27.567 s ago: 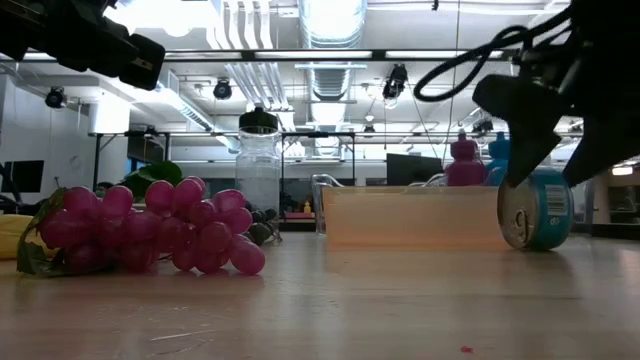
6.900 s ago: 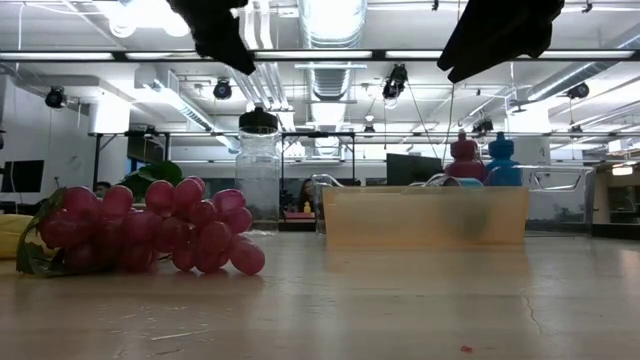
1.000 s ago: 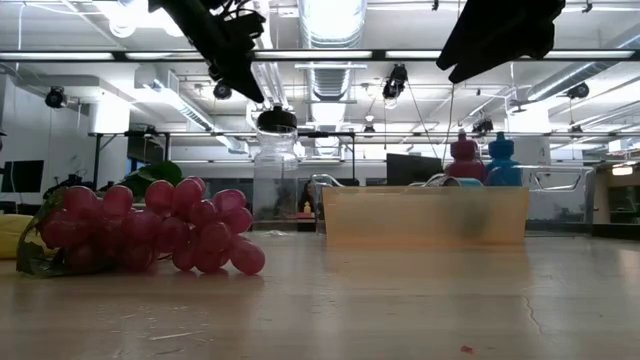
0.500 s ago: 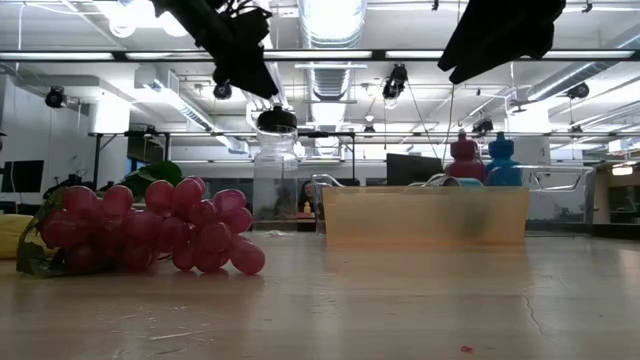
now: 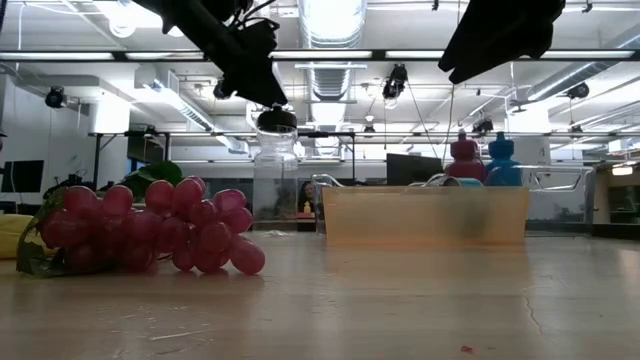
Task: Pick & Place Food Item
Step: Put the transparent water bottle into the right transparent bin
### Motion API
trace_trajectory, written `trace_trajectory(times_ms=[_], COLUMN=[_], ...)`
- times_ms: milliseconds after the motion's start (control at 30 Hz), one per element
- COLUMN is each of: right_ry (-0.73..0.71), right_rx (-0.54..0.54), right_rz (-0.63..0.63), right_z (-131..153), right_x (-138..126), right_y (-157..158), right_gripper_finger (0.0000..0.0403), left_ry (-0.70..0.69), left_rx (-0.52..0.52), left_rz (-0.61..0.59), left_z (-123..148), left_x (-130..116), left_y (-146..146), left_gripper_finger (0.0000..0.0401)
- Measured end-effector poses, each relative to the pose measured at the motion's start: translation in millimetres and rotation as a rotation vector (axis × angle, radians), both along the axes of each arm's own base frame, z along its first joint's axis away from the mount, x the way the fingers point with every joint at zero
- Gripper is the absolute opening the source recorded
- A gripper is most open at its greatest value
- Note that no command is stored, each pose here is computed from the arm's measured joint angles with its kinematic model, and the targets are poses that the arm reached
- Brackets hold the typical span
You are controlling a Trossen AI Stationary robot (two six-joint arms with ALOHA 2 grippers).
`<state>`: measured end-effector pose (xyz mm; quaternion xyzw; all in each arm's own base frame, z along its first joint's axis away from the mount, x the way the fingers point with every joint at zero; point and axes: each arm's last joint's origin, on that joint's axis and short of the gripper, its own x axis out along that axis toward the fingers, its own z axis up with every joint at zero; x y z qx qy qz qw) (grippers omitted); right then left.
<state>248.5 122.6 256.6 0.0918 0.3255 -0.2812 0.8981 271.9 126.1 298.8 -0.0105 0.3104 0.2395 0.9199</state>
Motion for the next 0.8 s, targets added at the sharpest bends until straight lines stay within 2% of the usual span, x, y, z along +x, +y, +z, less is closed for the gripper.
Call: trace_trajectory(times_ms=[167,300,667,800], right_ry=[0.0,0.0,-0.001,-0.001], right_rx=[-0.001,0.0,0.002,0.002], right_rz=[0.0,-0.002,-0.002,-0.002], right_z=[0.0,-0.3,-0.3,-0.3], right_x=[0.0,-0.1,-0.1,0.0], right_y=[0.0,-0.1,0.0,0.0], right_gripper_finger=[0.0206,0.0206,0.0206,0.0206], left_ry=[0.023,0.036,0.06,0.06], left_rx=[0.01,0.028,0.064,0.065], left_rz=[-0.013,-0.03,-0.06,-0.06], left_z=[-7.0,-8.5,-8.6,-8.5], left_x=[5.7,7.1,7.1,7.0], left_y=[2.6,3.2,3.2,3.4], left_gripper_finger=[0.022,0.0205,0.0108,0.0084])
